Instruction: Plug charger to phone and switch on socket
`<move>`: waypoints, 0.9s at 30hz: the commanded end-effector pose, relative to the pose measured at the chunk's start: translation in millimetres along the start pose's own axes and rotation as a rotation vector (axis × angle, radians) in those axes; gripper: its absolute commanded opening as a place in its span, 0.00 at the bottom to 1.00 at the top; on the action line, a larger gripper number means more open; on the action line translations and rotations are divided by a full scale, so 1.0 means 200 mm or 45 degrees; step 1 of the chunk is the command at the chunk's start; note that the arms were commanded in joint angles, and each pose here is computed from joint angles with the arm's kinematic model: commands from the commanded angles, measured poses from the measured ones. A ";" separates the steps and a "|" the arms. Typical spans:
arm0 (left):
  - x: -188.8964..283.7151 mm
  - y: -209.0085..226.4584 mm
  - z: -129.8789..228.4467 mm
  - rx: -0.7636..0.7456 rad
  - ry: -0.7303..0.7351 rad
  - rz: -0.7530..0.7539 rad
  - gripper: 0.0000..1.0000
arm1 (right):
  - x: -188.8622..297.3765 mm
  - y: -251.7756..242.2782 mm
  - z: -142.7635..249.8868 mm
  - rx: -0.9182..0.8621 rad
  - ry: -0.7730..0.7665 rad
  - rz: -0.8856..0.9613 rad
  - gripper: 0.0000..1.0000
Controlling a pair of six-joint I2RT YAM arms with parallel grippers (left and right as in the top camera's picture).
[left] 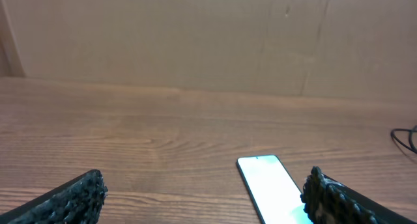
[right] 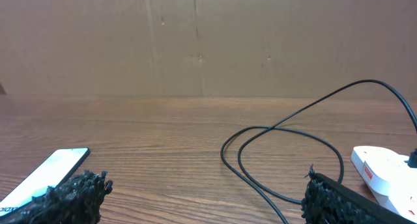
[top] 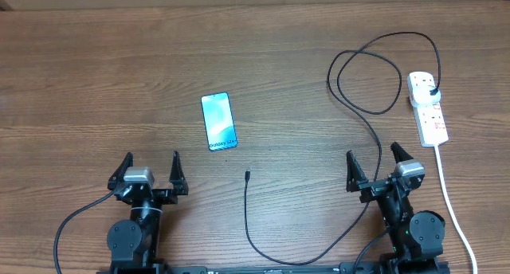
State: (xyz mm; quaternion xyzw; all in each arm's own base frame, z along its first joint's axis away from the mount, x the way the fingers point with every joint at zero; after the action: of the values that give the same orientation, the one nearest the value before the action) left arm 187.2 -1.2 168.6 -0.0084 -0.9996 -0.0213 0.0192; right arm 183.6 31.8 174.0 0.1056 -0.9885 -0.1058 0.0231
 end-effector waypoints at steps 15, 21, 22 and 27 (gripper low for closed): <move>0.18 -0.07 -0.50 0.071 -0.149 0.202 0.99 | 0.00 0.00 0.01 0.003 -0.009 0.003 1.00; 0.27 -0.12 -0.79 0.065 -0.109 0.330 1.00 | 0.00 0.00 0.01 0.003 -0.009 0.003 1.00; 0.28 -0.12 -0.84 0.067 -0.092 0.353 1.00 | 0.00 0.00 0.01 0.003 -0.009 0.003 1.00; 0.23 -0.15 -1.06 0.096 0.074 0.448 0.99 | 0.00 0.00 0.01 0.003 -0.009 0.003 1.00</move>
State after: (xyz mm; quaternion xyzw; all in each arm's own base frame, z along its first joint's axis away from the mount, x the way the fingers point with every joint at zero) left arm 143.5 -31.0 356.8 -0.1411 -0.9892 0.0129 0.0374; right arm 183.6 31.8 174.1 0.1056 -0.9885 -0.1062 0.0227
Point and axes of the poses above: each gripper's point midway between its finger pads, its own x axis back along the fingers, its own y axis along the line the jaws close on, z = x × y, the point moved 6 cm from there along x, back along the fingers, and after that the axes turned 8 degrees about -x, right-handed, at the moved point
